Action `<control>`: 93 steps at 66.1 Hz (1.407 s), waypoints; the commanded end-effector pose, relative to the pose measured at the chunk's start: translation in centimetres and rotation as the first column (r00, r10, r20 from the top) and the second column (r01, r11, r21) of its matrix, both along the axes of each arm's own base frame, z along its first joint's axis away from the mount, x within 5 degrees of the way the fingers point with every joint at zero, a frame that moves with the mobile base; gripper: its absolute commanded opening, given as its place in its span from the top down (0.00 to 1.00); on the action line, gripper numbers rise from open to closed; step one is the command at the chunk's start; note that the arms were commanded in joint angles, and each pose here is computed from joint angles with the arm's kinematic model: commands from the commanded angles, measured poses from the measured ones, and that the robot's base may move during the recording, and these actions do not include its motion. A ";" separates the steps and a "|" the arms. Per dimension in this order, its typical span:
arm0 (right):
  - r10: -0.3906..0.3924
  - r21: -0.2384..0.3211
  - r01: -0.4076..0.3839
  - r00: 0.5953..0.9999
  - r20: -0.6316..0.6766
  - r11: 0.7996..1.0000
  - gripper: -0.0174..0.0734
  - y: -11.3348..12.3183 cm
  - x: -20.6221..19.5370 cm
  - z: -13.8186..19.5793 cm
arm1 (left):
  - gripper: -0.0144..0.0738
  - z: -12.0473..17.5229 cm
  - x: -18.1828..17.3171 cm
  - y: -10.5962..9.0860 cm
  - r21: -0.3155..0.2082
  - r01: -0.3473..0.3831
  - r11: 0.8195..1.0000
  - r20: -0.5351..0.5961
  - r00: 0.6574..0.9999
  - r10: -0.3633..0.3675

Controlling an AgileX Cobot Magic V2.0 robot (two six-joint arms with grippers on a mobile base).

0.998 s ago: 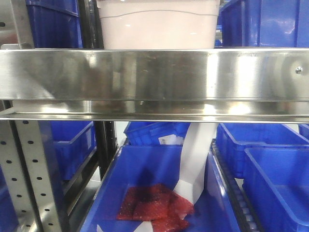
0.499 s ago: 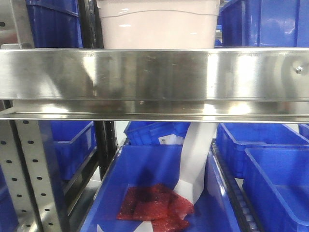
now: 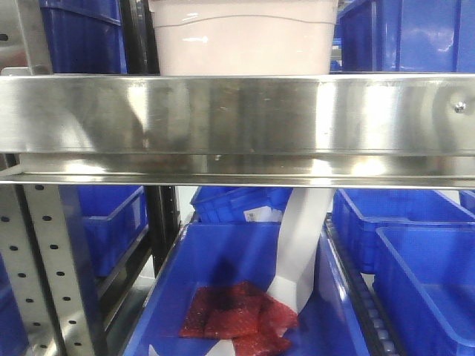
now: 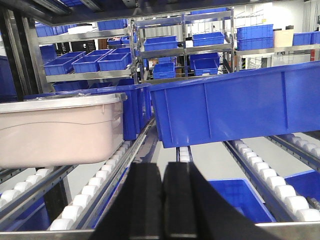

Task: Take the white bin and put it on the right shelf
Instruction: 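Open both grippers and pull them back from the bin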

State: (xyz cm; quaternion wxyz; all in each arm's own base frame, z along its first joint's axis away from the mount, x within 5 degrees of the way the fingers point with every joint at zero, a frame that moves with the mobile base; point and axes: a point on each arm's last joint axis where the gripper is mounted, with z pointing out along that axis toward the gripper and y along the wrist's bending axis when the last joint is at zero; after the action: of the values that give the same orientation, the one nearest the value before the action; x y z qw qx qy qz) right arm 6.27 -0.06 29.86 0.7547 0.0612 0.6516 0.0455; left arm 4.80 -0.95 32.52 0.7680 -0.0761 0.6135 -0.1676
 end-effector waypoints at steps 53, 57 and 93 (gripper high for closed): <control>-0.003 0.015 0.003 1.000 0.000 1.000 0.75 -0.2 -0.8 -9.0 | 0.97 1.0 -0.1 0.2 -0.024 -0.019 1.000 0.032 0.999 0.019; -0.004 -0.010 0.004 0.999 -0.047 1.000 0.75 -0.1 -0.8 -9.2 | 0.97 1.0 -0.1 0.2 -0.024 -0.019 1.000 0.032 0.999 0.019; -0.017 -0.098 0.013 0.999 -0.043 0.995 0.75 -0.1 -0.8 -9.2 | 0.97 1.0 -0.1 0.2 -0.024 -0.019 1.000 0.032 0.999 0.019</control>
State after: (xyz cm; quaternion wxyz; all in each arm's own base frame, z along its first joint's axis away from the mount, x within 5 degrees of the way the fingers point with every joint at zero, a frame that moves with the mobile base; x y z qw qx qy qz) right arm 5.69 -0.19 19.74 0.7058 0.0358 0.7074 0.0115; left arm 4.81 -1.00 32.47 0.7666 -0.0744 0.6151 -0.1688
